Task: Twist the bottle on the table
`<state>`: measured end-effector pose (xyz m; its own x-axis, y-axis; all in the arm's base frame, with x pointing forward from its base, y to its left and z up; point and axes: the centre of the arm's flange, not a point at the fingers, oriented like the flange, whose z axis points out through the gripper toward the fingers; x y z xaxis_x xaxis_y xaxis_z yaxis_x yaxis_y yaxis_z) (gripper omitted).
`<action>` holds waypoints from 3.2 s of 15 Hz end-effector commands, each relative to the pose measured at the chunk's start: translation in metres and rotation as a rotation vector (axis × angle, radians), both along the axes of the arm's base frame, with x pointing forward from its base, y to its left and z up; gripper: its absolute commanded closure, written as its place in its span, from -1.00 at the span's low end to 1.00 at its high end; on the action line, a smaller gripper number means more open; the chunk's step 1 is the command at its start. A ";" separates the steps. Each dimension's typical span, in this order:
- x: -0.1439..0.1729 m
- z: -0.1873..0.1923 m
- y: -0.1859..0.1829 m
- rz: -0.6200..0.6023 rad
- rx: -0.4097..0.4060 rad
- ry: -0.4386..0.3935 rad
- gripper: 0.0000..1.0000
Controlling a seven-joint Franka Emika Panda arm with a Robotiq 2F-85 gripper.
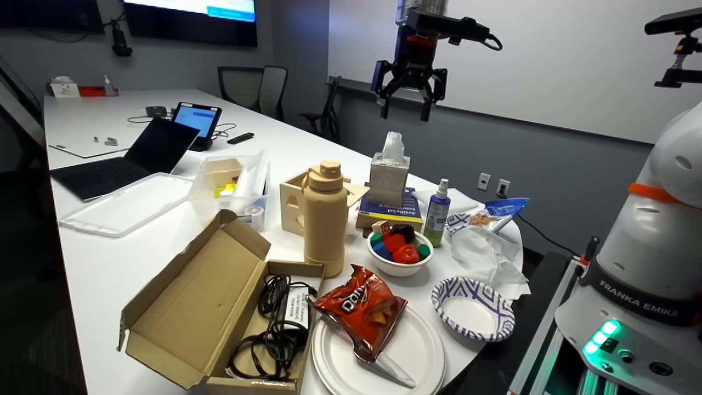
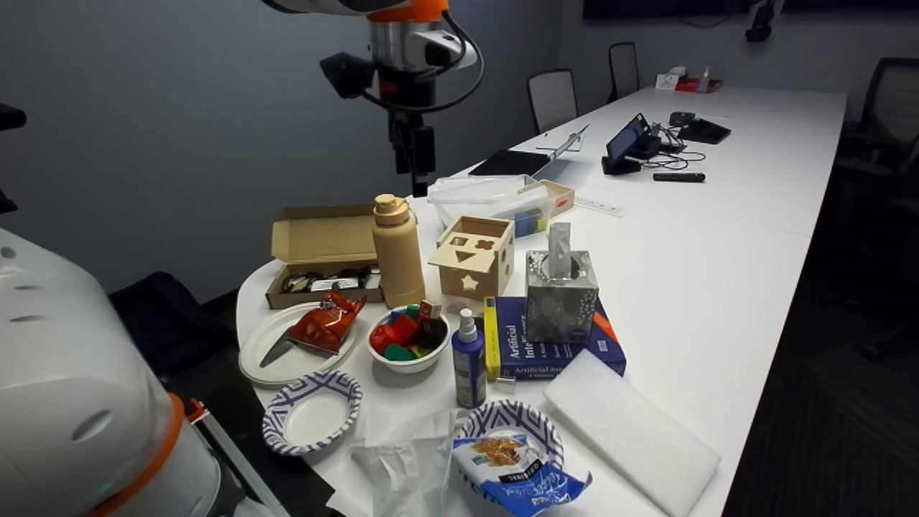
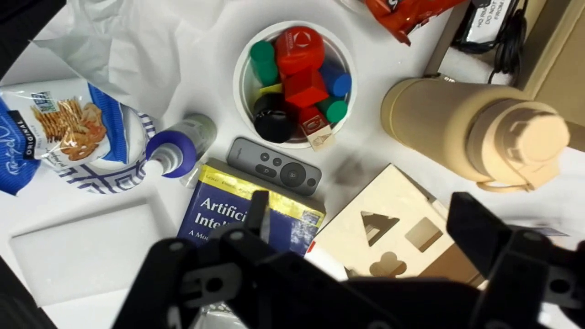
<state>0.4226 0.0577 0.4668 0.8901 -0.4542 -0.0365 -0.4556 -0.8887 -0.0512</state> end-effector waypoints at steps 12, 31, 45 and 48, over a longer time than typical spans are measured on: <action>0.040 -0.040 0.123 0.141 -0.037 -0.047 -1.00; 0.066 -0.068 0.179 0.074 -0.134 -0.044 -1.00; 0.060 -0.069 0.160 -0.039 -0.100 -0.015 -1.00; 0.057 -0.072 0.158 -0.066 -0.094 -0.007 -1.00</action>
<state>0.4910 0.2171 0.3907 0.8801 -0.4740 0.0256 -0.4747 -0.8795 0.0340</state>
